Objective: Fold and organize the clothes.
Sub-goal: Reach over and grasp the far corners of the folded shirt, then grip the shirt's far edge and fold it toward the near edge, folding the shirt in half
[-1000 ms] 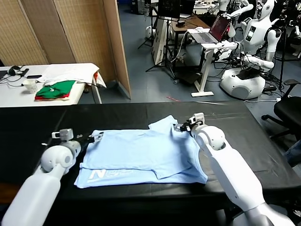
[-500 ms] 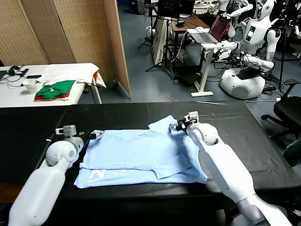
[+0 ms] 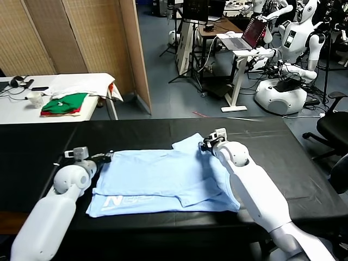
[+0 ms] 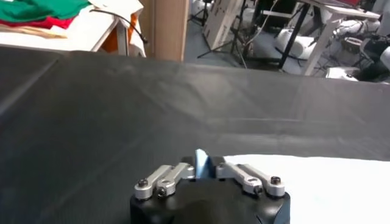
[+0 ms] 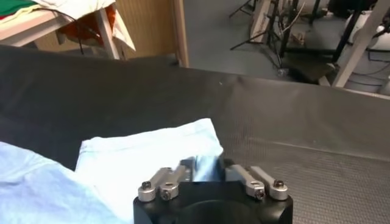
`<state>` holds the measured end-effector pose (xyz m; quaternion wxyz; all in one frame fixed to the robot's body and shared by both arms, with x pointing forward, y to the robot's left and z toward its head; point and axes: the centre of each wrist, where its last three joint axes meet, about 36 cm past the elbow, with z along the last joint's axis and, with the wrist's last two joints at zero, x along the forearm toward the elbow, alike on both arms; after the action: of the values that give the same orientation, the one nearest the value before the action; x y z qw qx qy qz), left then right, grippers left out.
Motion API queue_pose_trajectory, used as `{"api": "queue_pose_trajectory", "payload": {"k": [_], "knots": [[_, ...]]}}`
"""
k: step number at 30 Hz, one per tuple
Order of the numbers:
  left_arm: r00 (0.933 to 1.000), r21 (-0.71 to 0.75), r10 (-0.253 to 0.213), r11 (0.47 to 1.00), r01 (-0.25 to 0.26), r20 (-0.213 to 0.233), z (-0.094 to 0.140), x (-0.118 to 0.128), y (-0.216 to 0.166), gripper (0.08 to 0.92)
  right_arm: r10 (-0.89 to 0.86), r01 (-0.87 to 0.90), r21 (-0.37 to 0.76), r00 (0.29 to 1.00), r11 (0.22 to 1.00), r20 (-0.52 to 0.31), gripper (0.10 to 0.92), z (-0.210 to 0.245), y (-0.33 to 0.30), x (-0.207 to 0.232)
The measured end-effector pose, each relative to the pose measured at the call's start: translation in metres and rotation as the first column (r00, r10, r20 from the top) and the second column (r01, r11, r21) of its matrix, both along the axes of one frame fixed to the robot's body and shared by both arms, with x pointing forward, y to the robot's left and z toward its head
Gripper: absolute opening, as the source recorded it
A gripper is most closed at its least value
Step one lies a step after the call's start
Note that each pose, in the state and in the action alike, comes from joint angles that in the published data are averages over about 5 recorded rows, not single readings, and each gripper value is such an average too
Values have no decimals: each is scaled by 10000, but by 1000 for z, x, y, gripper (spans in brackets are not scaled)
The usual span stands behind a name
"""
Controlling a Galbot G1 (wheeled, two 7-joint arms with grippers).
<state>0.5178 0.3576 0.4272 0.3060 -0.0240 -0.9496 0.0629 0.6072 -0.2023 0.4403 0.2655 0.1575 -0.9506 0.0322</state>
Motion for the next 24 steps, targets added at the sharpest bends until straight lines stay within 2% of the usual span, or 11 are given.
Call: {"api": "queue_pose_trajectory", "payload": {"k": [5,10,18,24], "knots": [[9998,52,-18,10000,17,212,9,-4,1,150,-14,13,3,9963,10000,864,140,7,-9,-12],[9986,189,-53,9998,43,521,22,-14,2,150,181,-158,-182,9907,9997,1345,140,17,-19,-35],[9952,610,-333,9978,277,925,38,-49,4,150,274,-171,-721,9891,9973,1447,140,24,-43,-91],[9932,1053,-624,9931,520,983,41,-85,-6,150,392,-231,-1362,9923,9904,1172,140,25,-49,-134]]}}
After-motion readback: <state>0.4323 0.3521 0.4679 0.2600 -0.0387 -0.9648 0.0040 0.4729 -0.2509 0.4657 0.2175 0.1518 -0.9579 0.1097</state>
